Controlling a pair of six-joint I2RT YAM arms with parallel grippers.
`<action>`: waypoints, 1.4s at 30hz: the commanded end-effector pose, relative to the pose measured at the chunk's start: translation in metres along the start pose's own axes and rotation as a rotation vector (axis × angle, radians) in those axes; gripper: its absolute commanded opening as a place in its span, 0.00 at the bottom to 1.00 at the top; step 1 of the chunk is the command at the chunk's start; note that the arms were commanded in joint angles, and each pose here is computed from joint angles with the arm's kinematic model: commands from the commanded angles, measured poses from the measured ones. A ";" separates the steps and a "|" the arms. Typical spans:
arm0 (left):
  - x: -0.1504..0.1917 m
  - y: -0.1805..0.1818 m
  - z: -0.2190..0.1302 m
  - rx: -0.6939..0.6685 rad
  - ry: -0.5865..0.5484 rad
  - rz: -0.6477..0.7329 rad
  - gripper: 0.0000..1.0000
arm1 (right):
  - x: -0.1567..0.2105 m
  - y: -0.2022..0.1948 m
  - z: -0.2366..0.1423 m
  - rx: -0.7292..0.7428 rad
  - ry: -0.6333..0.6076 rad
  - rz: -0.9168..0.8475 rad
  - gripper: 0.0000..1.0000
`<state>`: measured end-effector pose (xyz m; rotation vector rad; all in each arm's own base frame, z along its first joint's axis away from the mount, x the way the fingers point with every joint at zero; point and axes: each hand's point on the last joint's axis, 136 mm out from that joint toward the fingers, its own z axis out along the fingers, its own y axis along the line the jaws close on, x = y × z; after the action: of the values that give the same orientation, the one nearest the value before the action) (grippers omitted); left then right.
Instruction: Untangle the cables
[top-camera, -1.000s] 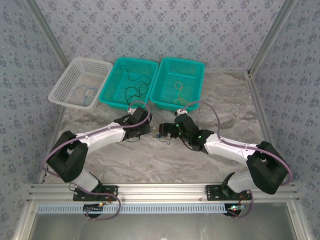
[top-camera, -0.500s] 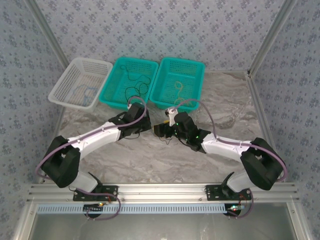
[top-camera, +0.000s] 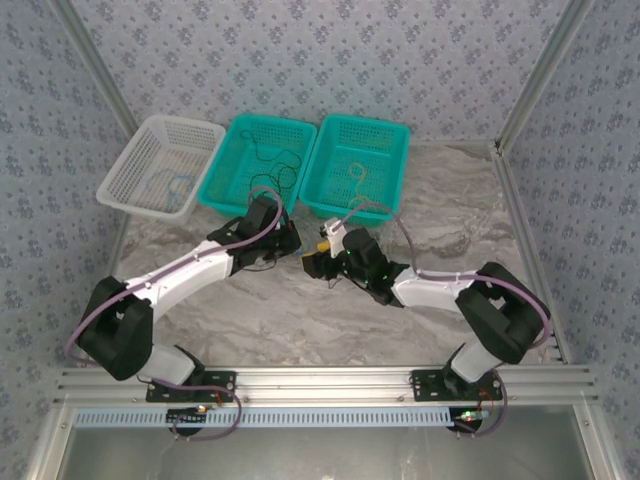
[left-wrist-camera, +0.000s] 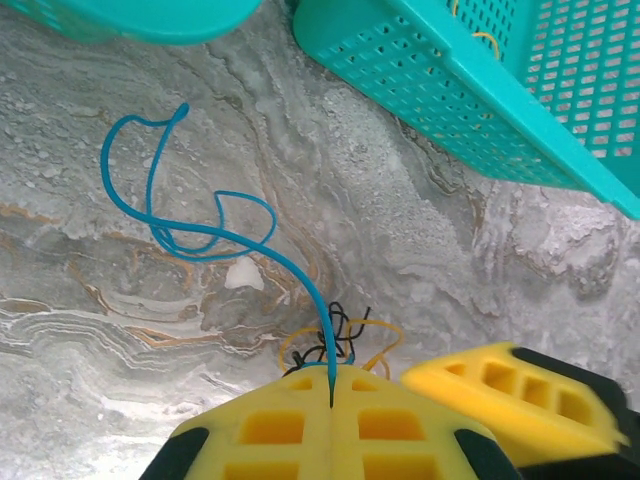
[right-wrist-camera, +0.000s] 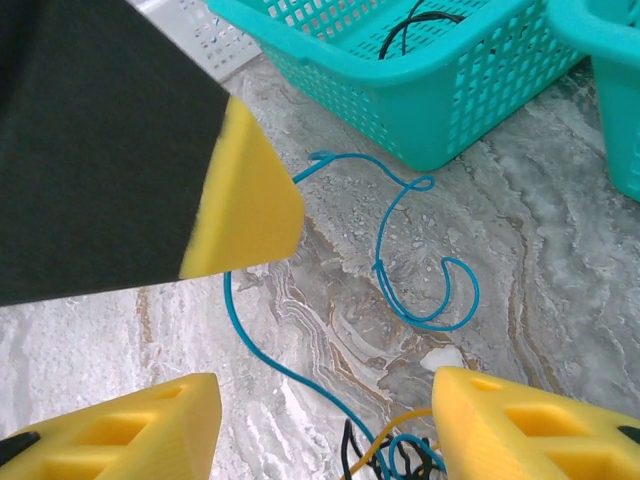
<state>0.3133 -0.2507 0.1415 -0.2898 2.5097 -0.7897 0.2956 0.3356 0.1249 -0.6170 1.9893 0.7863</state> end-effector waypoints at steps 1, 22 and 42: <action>-0.010 -0.020 -0.012 0.073 -0.010 -0.034 0.00 | -0.022 0.006 0.008 0.007 -0.111 -0.056 0.59; -0.023 -0.032 -0.024 0.157 -0.028 -0.082 0.00 | -0.009 -0.013 0.044 0.209 -0.124 -0.095 0.22; -0.062 -0.058 -0.068 0.233 -0.149 0.004 0.00 | 0.057 -0.042 0.066 0.305 0.087 -0.041 0.15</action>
<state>0.3316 -0.2460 0.2031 -0.3198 2.3617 -0.9697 0.3308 0.3537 0.0508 -0.5414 2.0582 0.4669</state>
